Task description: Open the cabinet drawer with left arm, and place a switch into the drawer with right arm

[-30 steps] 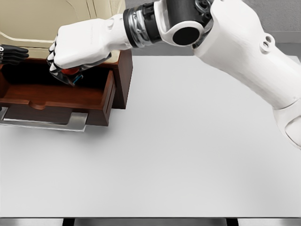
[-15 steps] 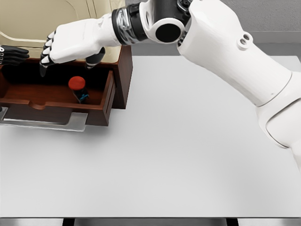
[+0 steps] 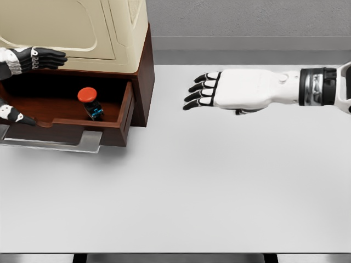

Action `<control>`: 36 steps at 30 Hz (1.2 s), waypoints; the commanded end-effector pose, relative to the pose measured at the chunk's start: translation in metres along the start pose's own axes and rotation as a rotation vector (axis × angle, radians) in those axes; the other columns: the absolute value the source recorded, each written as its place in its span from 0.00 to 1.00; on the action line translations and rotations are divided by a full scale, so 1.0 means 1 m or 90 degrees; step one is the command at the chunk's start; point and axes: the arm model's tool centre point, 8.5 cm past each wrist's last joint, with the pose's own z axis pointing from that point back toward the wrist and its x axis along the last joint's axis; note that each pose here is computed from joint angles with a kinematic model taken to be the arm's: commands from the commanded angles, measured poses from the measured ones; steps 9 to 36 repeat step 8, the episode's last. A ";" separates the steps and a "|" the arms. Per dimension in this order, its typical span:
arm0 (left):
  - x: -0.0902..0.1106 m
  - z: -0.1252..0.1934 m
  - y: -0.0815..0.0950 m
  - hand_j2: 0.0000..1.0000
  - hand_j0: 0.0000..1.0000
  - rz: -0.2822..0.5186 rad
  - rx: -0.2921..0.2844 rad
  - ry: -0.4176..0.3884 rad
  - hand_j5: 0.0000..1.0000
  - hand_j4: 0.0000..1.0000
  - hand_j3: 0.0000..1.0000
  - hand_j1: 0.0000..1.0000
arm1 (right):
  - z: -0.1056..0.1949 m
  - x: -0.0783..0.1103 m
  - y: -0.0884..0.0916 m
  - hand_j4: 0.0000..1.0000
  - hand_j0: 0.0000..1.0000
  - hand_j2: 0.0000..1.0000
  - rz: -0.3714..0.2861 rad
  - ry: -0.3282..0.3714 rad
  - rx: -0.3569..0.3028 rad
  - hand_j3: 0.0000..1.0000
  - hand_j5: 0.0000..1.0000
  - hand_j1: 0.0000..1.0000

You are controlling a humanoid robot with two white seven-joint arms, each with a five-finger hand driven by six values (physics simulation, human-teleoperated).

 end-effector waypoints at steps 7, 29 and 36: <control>-0.004 -0.027 -0.013 1.00 1.00 0.009 -0.015 -0.047 1.00 1.00 1.00 1.00 | 0.047 -0.005 0.028 1.00 1.00 1.00 -0.029 0.059 0.056 1.00 1.00 1.00; -0.004 -0.027 -0.013 1.00 1.00 0.009 -0.015 -0.047 1.00 1.00 1.00 1.00 | 0.046 -0.005 0.031 1.00 1.00 1.00 -0.033 0.058 0.059 1.00 1.00 1.00; -0.004 -0.027 -0.013 1.00 1.00 0.009 -0.015 -0.047 1.00 1.00 1.00 1.00 | 0.046 -0.005 0.031 1.00 1.00 1.00 -0.033 0.058 0.059 1.00 1.00 1.00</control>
